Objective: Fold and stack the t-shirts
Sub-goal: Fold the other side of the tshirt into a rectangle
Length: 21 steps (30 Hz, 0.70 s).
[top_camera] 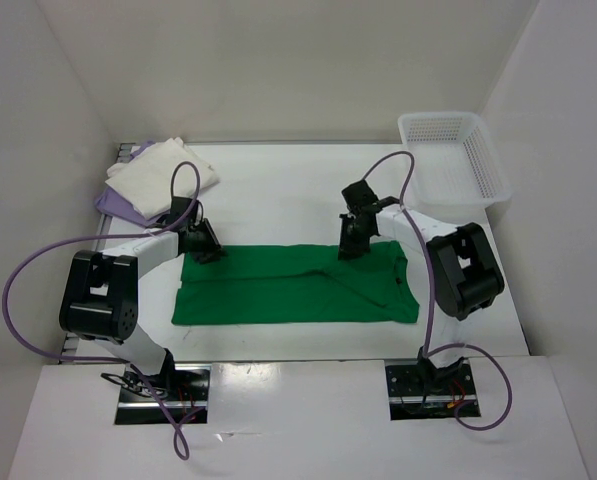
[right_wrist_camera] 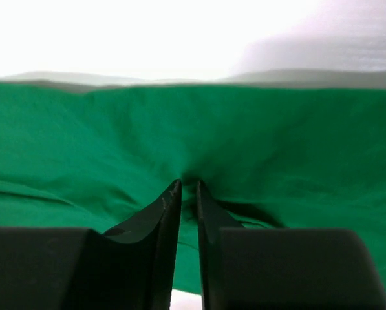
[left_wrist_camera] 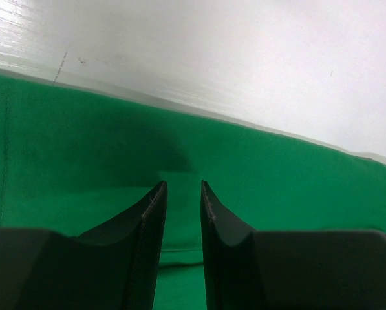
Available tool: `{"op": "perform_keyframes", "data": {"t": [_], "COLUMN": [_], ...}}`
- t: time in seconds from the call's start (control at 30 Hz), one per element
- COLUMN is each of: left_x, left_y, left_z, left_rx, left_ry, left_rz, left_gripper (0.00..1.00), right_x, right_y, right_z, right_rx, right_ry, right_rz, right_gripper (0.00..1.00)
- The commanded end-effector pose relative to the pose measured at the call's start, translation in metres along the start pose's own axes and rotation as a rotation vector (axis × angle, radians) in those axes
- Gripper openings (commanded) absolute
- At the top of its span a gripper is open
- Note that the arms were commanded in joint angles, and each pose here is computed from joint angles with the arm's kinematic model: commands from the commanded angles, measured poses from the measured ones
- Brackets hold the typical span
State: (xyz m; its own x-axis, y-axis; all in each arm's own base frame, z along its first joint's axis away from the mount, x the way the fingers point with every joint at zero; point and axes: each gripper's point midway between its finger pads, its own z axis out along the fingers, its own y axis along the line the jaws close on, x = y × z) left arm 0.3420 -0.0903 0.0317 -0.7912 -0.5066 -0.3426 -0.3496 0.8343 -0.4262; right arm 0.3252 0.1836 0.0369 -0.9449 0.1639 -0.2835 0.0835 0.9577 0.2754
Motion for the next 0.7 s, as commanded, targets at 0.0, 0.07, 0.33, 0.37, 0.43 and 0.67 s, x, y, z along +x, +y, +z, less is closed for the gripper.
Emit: {"op": "perform_keyframes", "data": {"t": [0.0, 0.07, 0.33, 0.37, 0.43, 0.67], "left_x": [-0.006, -0.006, -0.021, -0.022, -0.025, -0.061], "left_y": [-0.001, -0.001, -0.013, -0.015, -0.019, -0.048], "left_z": [0.004, 0.004, -0.002, -0.004, -0.006, -0.031], "left_rx": [0.005, 0.005, 0.024, 0.03, 0.043, 0.115], "left_ry": [-0.026, -0.026, -0.051, -0.059, -0.062, -0.138], "left_rz": [-0.005, -0.004, 0.001, 0.002, 0.004, 0.039], "left_gripper": [0.34, 0.34, 0.34, 0.34, 0.34, 0.34], "right_x": [0.001, 0.011, 0.071, 0.079, 0.094, 0.053], "right_y": [0.005, 0.004, 0.018, 0.024, 0.033, 0.042], "right_z": [-0.018, -0.02, -0.035, -0.038, -0.042, -0.077], "right_rx": [0.007, -0.003, -0.056, -0.079, -0.129, -0.125], "right_ry": [-0.016, 0.018, 0.186, 0.204, 0.257, 0.141], "right_rz": [-0.037, -0.035, -0.115, -0.114, -0.092, -0.148], "right_gripper": [0.19, 0.12, 0.08, 0.08, 0.09, 0.35]}}
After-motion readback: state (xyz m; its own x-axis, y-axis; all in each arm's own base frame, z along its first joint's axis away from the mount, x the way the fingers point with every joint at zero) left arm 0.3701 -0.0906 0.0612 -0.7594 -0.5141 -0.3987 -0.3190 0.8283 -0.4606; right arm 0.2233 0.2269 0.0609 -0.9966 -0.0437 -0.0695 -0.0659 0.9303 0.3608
